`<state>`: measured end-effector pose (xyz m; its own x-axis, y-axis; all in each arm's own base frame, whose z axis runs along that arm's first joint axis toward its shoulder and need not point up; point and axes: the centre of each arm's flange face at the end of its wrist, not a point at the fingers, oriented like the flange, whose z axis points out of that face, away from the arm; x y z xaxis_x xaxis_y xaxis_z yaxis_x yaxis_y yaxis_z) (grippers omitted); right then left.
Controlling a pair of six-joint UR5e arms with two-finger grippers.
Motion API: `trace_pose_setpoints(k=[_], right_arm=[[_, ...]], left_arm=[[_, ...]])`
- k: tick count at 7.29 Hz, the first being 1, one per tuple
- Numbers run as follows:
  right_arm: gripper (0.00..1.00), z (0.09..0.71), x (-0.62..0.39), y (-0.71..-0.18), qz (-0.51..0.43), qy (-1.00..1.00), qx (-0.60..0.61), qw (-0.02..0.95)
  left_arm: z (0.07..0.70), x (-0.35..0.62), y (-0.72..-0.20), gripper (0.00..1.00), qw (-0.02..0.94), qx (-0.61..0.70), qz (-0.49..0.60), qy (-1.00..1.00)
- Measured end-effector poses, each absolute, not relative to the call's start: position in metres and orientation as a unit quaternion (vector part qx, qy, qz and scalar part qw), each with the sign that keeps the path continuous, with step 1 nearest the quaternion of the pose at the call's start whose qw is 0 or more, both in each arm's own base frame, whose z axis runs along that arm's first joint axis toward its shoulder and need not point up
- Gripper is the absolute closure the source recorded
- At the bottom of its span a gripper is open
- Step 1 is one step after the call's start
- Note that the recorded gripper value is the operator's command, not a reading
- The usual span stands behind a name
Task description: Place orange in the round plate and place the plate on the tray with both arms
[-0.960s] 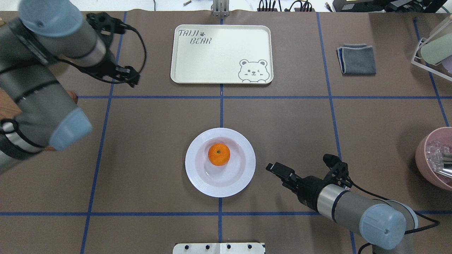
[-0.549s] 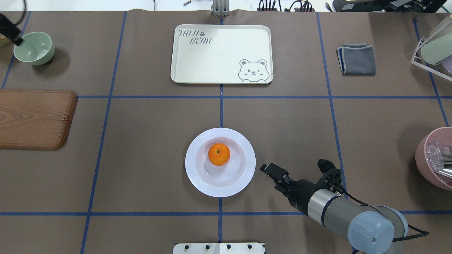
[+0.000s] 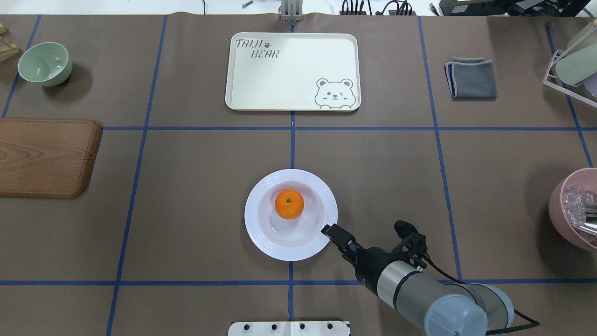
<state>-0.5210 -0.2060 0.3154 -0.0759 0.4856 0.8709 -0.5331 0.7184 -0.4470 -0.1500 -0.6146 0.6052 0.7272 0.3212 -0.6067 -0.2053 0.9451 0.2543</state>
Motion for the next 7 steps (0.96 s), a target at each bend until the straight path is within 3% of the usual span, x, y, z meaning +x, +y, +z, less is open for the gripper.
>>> trace_pose_setpoints(k=[4, 7], right_arm=[[0.02, 0.322, -0.531, -0.196, 0.372, -0.626, 0.021, 0.686], [0.03, 0.314, -0.53, -0.203, 0.376, -0.633, 0.021, 0.677]], left_arm=[[0.668, -0.155, -0.557, 0.02, 0.93, 0.026, 0.069, 0.359], [0.645, -0.138, -0.481, 0.02, 0.921, 0.034, 0.015, 0.387]])
